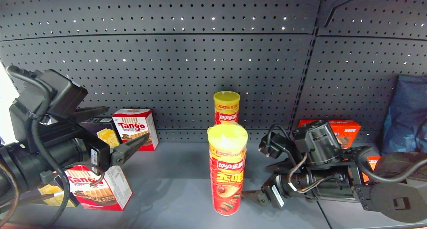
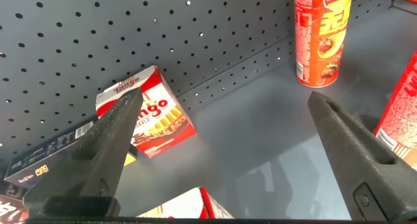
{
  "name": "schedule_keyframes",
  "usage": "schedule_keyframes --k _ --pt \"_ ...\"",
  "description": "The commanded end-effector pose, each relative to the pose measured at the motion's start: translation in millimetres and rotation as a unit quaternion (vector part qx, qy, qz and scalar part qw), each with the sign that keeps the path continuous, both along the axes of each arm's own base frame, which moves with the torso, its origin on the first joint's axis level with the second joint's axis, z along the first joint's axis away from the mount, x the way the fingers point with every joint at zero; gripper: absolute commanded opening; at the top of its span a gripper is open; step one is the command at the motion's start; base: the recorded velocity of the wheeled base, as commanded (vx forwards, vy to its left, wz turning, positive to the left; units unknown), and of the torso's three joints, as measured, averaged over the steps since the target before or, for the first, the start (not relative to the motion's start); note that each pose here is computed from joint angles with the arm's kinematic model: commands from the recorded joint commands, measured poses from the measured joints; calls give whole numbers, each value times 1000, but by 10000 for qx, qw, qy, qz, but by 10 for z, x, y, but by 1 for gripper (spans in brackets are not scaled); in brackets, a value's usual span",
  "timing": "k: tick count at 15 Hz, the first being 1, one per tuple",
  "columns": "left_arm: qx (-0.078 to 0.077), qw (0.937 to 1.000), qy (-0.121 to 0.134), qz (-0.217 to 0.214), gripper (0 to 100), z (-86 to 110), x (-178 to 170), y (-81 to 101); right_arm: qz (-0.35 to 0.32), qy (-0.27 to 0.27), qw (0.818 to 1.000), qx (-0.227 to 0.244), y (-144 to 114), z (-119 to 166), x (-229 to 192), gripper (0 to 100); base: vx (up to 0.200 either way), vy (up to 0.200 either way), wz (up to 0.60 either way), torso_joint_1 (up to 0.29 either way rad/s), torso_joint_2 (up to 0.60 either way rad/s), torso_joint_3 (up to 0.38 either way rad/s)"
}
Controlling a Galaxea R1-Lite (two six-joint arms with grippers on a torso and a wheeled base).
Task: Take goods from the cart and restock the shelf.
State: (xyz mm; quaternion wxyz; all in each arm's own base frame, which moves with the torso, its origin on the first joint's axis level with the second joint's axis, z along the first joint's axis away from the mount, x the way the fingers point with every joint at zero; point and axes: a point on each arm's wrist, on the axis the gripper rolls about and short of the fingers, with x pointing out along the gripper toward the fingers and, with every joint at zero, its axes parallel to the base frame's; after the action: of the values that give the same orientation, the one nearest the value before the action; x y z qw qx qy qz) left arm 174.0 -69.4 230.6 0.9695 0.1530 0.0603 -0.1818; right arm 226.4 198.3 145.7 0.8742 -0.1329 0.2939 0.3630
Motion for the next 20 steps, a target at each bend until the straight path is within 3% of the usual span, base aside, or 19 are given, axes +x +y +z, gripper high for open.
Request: schedule_keyframes --k 1,3,7,9,11,12,13,16,17,20 --pt "4 10000 5 7 100 -4 1 1 -88 -100 9999 68 -47 47 14 100 0 0 0 0 0 0" --pt "-12 10000 -13 16 100 6 -3 6 -309 -309 9988 198 -178 183 23 100 0 0 0 0 0 0" --pt "-62 9999 -101 57 100 37 -36 32 -1102 -1175 9809 1087 -760 846 -201 100 0 0 0 0 0 0" --pt "-209 9986 -432 220 100 144 -224 155 -1796 -1970 9532 1425 -1367 1095 -731 100 0 0 0 0 0 0" --pt "-288 9950 -723 630 100 171 -435 352 -2562 -2330 9278 1389 -1771 857 -1278 100 0 0 0 0 0 0" --pt "-298 9941 -753 722 100 142 -499 395 -2745 -2393 9212 1368 -1833 765 -1407 100 0 0 0 0 0 0" --pt "-357 9911 -835 977 100 22 -729 507 -3068 -2496 9092 1303 -1921 460 -1705 100 0 0 0 0 0 0" --pt "-437 9869 -945 1230 100 -353 -1170 616 -3386 -2769 8901 1276 -1972 38 -2070 100 0 0 0 0 0 0" --pt "-404 9838 -926 1480 100 -602 -1376 661 -3575 -2997 8752 1284 -1981 -91 -2192 100 0 0 0 0 0 0" --pt "-346 9784 -852 1851 100 -1006 -1739 734 -3682 -3023 8701 1260 -1978 -428 -2389 100 0 0 0 0 0 0"
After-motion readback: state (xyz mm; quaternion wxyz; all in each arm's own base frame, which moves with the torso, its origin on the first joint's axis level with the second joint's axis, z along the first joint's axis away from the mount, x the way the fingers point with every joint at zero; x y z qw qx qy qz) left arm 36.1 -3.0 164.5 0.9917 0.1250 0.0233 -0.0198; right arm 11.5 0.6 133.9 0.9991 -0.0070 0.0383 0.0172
